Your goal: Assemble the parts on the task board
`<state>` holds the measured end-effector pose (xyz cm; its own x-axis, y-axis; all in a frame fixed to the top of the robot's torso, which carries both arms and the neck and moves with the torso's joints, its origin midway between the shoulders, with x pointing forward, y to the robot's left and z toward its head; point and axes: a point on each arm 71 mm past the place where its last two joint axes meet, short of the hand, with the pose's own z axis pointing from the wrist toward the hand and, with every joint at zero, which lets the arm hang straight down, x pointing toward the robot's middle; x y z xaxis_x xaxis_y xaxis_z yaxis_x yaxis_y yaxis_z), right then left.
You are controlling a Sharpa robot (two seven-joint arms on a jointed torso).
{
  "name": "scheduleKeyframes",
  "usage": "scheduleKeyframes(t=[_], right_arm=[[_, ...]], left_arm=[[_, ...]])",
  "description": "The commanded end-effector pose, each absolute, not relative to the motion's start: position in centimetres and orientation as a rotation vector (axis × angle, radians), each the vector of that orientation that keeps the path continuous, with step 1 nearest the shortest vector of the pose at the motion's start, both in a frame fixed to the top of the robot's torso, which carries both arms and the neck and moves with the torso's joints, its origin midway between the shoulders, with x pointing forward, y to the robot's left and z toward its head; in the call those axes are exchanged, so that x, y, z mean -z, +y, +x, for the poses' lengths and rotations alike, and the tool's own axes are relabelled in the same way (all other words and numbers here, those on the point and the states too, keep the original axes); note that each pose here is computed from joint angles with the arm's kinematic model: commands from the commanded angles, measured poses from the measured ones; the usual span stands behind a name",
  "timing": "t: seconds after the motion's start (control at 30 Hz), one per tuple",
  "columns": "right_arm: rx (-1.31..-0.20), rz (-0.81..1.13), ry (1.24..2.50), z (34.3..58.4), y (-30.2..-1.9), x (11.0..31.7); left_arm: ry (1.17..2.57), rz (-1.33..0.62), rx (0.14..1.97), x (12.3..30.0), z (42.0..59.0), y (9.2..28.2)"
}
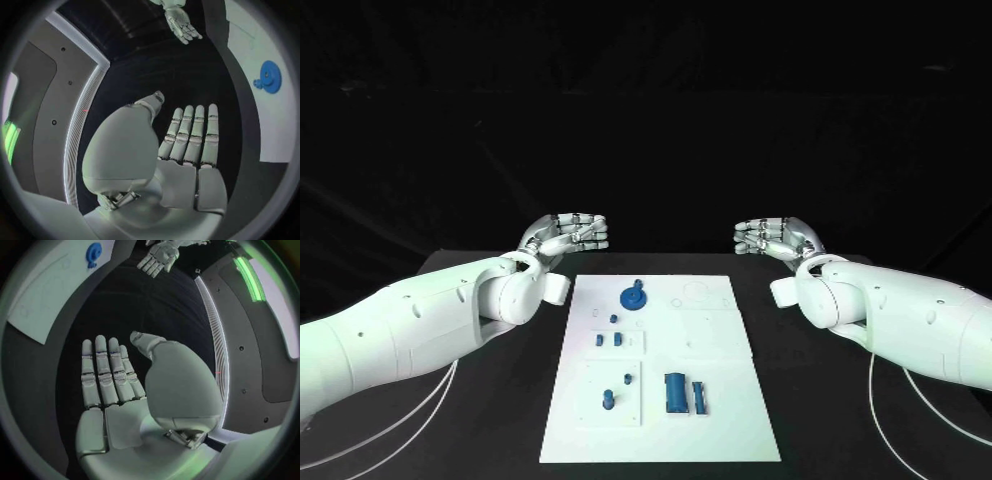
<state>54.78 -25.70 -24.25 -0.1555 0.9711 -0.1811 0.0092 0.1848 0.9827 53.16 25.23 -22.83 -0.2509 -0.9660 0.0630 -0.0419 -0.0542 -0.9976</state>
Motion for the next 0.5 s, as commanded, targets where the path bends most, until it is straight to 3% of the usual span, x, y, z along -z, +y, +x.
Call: scheduleKeyframes(t=[0.03,0.3,0.5], right_arm=[[-1.166,1.012,1.432,54.5,-25.5,24.4],[-1.190,1.057,1.382,52.8,-23.9,24.4],[-1.215,1.129,1.303,50.0,-21.6,23.9]], left_arm=[[1.403,-1.144,1.427,22.8,53.0,25.2],[1.364,-1.159,1.394,22.9,51.9,24.0],[1.304,-1.182,1.335,22.9,49.9,22.1]])
